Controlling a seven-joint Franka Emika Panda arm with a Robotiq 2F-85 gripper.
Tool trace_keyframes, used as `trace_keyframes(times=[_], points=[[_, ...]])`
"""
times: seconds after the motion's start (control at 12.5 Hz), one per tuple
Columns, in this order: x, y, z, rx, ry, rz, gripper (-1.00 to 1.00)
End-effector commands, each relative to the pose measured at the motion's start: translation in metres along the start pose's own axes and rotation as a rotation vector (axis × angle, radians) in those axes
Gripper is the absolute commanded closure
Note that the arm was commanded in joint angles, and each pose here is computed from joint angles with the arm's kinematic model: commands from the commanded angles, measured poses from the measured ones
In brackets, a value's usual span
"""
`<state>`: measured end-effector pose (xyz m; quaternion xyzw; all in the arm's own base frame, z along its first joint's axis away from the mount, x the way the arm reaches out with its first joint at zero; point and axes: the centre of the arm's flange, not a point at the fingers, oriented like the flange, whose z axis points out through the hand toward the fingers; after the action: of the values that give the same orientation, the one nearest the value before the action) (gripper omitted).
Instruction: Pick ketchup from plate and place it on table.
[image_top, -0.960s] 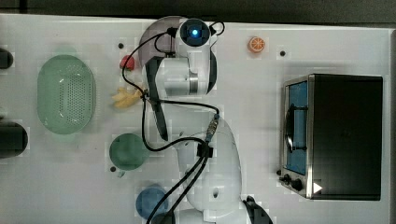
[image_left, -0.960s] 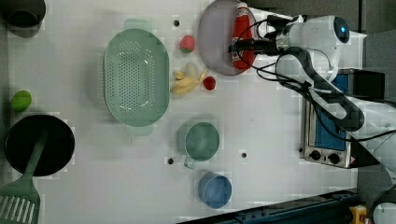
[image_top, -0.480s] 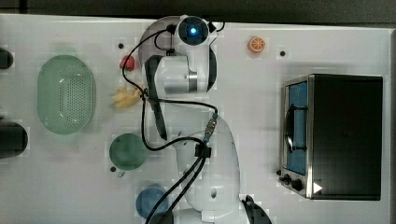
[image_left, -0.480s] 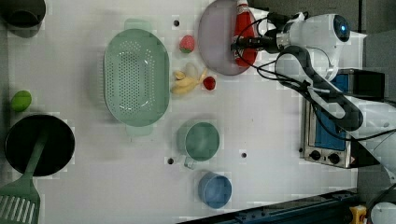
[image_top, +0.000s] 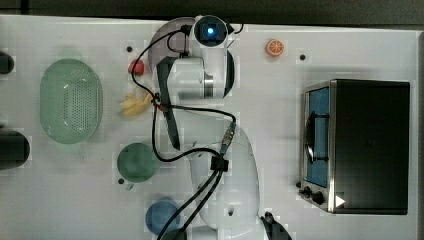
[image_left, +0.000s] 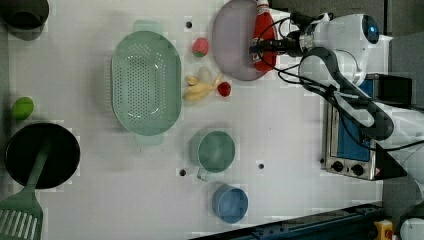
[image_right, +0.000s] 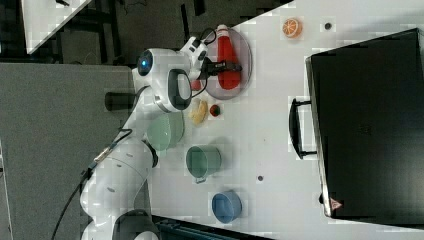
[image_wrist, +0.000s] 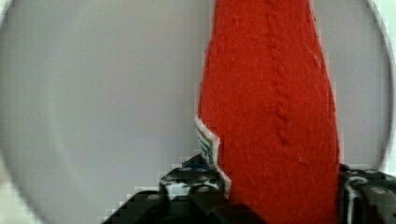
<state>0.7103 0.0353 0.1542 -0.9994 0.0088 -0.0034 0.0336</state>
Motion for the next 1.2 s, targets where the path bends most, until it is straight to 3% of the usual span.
trace_keyframes(times=[0.08, 0.24, 0.64, 0.8, 1.2], points=[[0.02, -0.009, -0.156, 0.026, 0.113, 0.045, -0.19], [0.004, -0.006, -0.209, 0.062, 0.045, 0.081, -0.19], [-0.039, 0.03, -0.304, 0.037, -0.014, 0.192, -0.19], [-0.065, 0.047, -0.317, 0.019, -0.068, 0.223, -0.19], [-0.124, 0.078, -0.302, -0.004, -0.141, 0.288, -0.19]])
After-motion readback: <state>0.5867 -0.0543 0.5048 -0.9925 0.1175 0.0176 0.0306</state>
